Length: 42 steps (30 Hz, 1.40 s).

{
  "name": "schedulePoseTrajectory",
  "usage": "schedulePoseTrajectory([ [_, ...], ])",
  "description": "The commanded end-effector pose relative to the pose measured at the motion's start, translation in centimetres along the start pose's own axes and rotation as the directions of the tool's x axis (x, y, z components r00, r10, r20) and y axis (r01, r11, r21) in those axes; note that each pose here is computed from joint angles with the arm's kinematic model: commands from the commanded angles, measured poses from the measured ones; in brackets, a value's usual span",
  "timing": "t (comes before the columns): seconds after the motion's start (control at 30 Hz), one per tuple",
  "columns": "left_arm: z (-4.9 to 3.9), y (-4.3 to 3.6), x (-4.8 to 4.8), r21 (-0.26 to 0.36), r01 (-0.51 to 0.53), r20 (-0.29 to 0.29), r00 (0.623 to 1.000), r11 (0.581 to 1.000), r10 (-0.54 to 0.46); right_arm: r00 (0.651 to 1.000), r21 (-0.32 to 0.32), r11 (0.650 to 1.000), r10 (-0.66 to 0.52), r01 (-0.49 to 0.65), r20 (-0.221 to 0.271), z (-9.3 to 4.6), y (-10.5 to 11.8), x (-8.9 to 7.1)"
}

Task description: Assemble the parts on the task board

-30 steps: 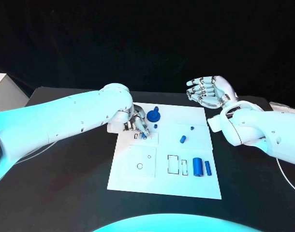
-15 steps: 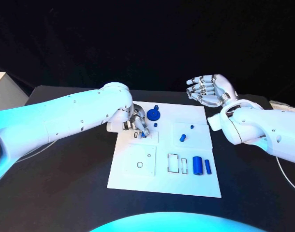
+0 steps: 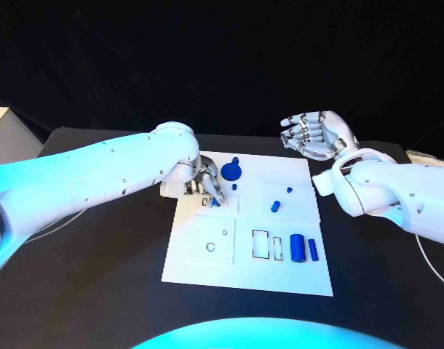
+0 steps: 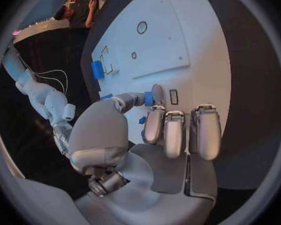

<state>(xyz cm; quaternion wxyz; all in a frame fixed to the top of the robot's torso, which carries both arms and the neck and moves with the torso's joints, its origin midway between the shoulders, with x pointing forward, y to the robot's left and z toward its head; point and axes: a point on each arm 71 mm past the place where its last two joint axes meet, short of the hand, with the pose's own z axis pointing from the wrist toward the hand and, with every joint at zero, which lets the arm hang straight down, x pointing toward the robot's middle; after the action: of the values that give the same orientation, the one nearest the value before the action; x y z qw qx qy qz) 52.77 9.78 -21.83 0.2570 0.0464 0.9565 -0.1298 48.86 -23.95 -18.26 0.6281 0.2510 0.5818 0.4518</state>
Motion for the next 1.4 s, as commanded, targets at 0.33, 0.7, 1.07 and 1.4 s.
schedulePoseTrajectory([
  [0.33,0.38,-0.46,0.13,0.0,-0.02,-0.068,0.997,1.0,0.02,1.0,-0.014,1.0,0.008,-0.008,-0.021,0.01,0.21,0.32],
  [0.7,0.59,-0.55,-0.12,-0.008,-0.022,-0.082,0.996,1.0,0.022,1.0,-0.015,1.0,0.009,-0.01,-0.024,0.05,0.26,0.43],
  [1.07,0.75,-0.86,-0.13,-0.014,-0.038,-0.106,0.994,0.999,0.036,0.999,-0.015,1.0,0.013,-0.013,-0.029,0.01,0.33,0.55],
  [1.4,0.85,-0.79,-0.31,-0.021,-0.035,-0.105,0.994,0.999,0.032,0.999,-0.014,1.0,0.016,-0.016,-0.035,-0.06,0.36,0.58],
])
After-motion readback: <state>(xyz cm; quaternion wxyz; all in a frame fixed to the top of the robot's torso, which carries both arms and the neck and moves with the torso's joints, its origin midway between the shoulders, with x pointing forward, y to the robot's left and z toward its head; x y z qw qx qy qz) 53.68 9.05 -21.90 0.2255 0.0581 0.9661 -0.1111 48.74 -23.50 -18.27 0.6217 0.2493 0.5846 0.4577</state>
